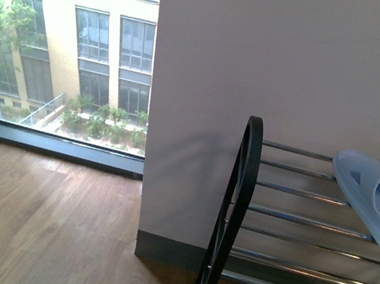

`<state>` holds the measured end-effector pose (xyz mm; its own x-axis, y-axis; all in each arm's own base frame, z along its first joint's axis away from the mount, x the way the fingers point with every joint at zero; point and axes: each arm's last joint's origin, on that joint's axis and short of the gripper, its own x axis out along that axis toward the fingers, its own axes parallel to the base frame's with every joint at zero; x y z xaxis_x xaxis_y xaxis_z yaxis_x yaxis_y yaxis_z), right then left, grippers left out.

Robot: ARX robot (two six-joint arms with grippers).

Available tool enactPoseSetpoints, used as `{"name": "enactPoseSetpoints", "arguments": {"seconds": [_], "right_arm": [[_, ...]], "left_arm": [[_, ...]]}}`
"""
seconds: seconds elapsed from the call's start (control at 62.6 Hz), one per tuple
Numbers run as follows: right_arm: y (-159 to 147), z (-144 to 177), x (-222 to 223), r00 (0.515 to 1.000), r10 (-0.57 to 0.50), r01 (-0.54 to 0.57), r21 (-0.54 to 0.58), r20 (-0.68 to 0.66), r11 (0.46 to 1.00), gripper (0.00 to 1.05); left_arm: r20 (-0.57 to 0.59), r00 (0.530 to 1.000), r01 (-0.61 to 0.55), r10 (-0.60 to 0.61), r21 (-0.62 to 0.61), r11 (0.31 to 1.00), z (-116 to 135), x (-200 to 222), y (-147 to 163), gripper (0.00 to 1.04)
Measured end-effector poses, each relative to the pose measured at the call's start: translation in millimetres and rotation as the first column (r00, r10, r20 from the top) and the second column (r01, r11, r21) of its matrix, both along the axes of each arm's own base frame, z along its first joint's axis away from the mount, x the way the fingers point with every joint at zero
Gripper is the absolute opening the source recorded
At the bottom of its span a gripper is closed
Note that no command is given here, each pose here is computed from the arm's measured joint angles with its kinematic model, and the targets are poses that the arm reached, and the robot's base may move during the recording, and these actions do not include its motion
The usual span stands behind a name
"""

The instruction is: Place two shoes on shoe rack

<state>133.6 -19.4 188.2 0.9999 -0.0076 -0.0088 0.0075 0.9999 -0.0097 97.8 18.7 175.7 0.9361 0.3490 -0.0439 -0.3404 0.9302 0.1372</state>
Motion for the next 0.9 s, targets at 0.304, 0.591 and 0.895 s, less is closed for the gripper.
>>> {"name": "enactPoseSetpoints", "arguments": {"seconds": [0.304, 0.591, 0.895], "right_arm": [[17.2, -10.3, -11.4, 1.000, -0.001, 0.001, -0.001, 0.003, 1.000, 0.02], [19.1, -15.2, -19.9, 1.000, 0.005, -0.005, -0.001, 0.030, 1.000, 0.02], [19.2, -19.0, -30.1, 1.000, 0.007, -0.007, -0.001, 0.002, 1.000, 0.02]], "left_arm": [[0.000, 1.000, 0.000, 0.000, 0.000, 1.000, 0.0, 0.0, 0.0, 0.02], [0.000, 1.000, 0.000, 0.000, 0.000, 1.000, 0.0, 0.0, 0.0, 0.02], [0.000, 1.000, 0.000, 0.000, 0.000, 1.000, 0.0, 0.0, 0.0, 0.02]]}}
